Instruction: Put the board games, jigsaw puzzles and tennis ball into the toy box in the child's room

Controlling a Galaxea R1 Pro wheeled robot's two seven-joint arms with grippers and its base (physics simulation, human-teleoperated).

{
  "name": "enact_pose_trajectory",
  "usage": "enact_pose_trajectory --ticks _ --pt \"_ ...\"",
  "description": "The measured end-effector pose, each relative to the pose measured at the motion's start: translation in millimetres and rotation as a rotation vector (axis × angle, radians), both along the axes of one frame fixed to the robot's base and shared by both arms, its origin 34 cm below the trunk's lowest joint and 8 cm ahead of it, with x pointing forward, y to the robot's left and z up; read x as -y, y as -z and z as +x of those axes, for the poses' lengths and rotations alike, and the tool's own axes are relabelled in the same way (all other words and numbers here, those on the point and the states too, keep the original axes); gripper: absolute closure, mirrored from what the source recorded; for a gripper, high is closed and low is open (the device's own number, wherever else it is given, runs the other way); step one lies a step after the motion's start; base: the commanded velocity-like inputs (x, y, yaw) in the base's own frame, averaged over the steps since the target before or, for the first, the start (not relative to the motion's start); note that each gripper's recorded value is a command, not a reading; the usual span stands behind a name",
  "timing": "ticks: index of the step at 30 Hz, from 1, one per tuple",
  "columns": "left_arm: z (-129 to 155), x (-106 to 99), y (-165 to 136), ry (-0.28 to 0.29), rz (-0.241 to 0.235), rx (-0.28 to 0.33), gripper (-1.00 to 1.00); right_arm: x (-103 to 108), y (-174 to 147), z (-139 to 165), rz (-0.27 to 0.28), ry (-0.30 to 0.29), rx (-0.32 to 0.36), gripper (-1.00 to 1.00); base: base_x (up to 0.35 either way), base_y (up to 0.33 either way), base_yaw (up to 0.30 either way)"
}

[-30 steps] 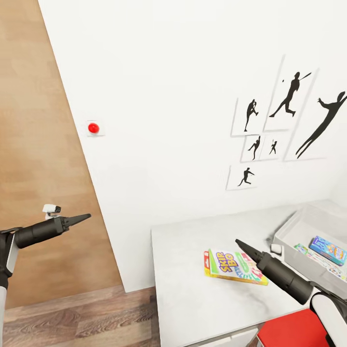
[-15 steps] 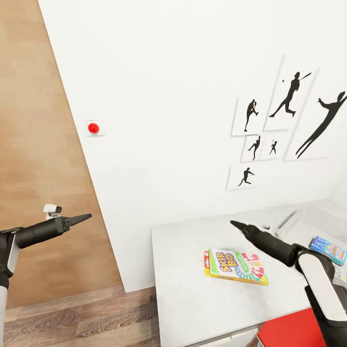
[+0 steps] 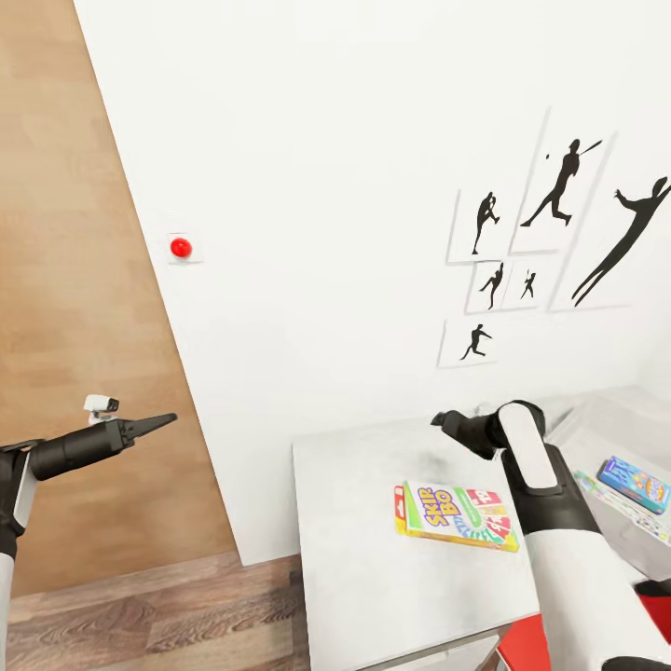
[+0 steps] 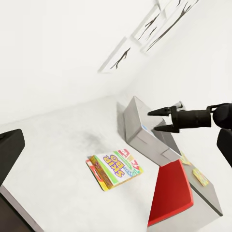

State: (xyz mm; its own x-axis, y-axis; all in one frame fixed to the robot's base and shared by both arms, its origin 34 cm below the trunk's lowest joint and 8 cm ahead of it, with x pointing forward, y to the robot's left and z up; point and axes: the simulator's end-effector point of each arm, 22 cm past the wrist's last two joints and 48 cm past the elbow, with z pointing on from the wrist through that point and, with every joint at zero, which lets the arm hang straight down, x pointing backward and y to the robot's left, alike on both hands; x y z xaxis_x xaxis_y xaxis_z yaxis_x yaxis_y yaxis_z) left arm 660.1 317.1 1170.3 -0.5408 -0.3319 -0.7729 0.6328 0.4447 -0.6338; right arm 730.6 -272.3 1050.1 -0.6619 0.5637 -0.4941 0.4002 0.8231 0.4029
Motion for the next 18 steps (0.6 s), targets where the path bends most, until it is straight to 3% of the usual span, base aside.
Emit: enact_pose_trajectory --ticks 7,18 --pt "0.0 -0.4 -0.2 -0.001 0.000 0.000 -1.00 -16.9 32.4 11.8 -0.056 0.012 -0.105 -1.00 0.000 0.000 0.000" --pt "-0.1 -0.7 -0.4 -0.002 0.000 0.001 -1.00 -17.6 47.1 16.6 -0.106 0.048 -0.122 -1.00 0.000 0.000 0.000"
